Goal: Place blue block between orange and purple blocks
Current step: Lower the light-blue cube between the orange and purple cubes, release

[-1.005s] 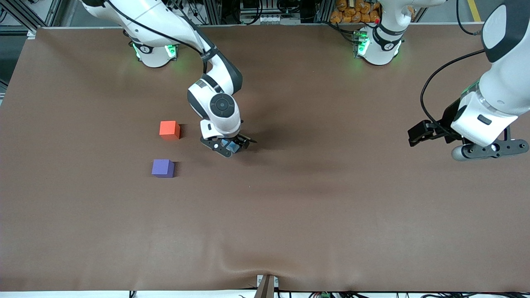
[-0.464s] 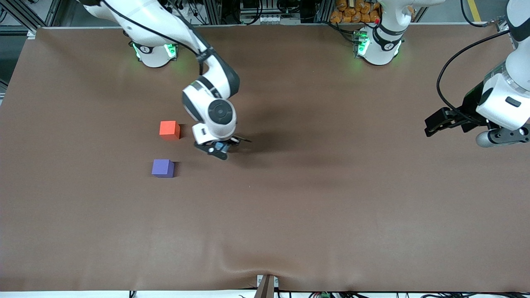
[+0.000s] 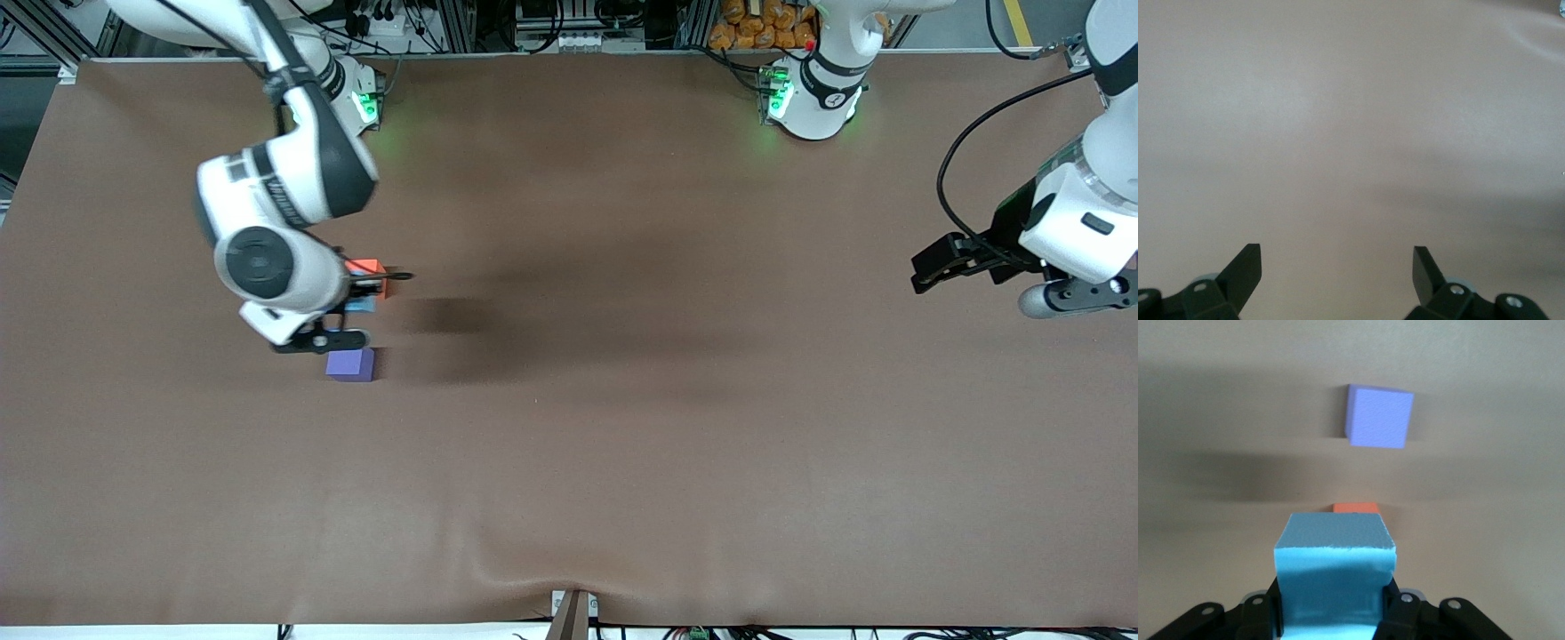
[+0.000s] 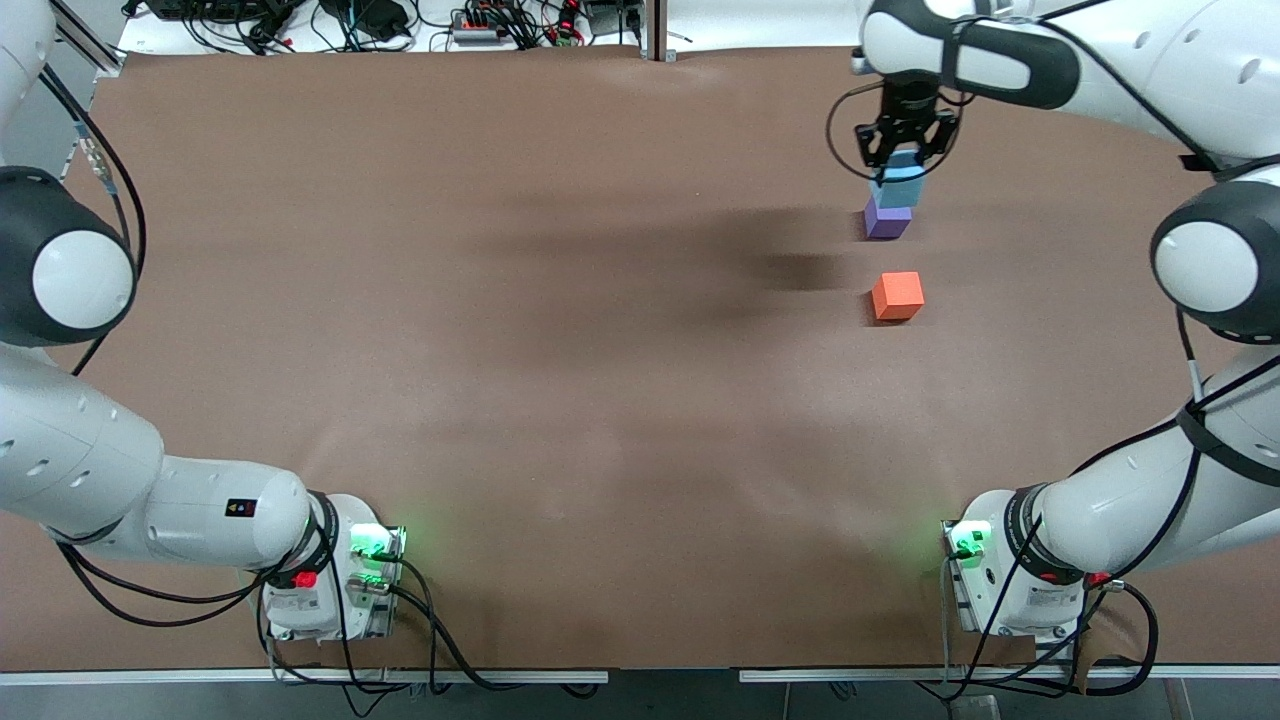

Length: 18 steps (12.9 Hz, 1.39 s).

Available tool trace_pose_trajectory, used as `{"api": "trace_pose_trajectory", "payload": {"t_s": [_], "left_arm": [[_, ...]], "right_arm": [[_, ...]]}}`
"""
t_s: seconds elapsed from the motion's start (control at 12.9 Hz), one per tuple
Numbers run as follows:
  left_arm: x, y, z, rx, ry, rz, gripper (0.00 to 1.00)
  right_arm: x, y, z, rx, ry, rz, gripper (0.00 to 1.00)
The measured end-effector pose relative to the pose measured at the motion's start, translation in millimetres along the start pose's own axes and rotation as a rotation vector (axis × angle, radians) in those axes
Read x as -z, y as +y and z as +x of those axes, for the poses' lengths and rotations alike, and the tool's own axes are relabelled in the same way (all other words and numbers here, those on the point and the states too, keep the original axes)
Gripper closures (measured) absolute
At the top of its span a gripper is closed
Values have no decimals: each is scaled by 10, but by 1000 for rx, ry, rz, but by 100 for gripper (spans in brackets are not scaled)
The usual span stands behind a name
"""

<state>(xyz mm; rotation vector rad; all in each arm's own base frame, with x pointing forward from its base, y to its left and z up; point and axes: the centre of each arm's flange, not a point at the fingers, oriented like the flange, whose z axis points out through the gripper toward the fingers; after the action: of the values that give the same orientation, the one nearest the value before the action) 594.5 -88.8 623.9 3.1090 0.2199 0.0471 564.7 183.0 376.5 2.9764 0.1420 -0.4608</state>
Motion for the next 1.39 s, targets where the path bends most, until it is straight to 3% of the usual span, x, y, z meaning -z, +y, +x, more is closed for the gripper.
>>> {"api": "trace_pose_trajectory", "payload": {"t_s": [0.31,0.85,1.39], "left_arm": [[208,-455,-14,-9,16,3,0],[287,-704,-60,-23,1,9,0],[340,-744,-102,-19,-2,11,0]], "right_arm": [[-502,-4,-61,13,91,24,46],[-1067,360,-75,-45,145,61,46],[-1159,330,-87,-40,167,68,46]]}}
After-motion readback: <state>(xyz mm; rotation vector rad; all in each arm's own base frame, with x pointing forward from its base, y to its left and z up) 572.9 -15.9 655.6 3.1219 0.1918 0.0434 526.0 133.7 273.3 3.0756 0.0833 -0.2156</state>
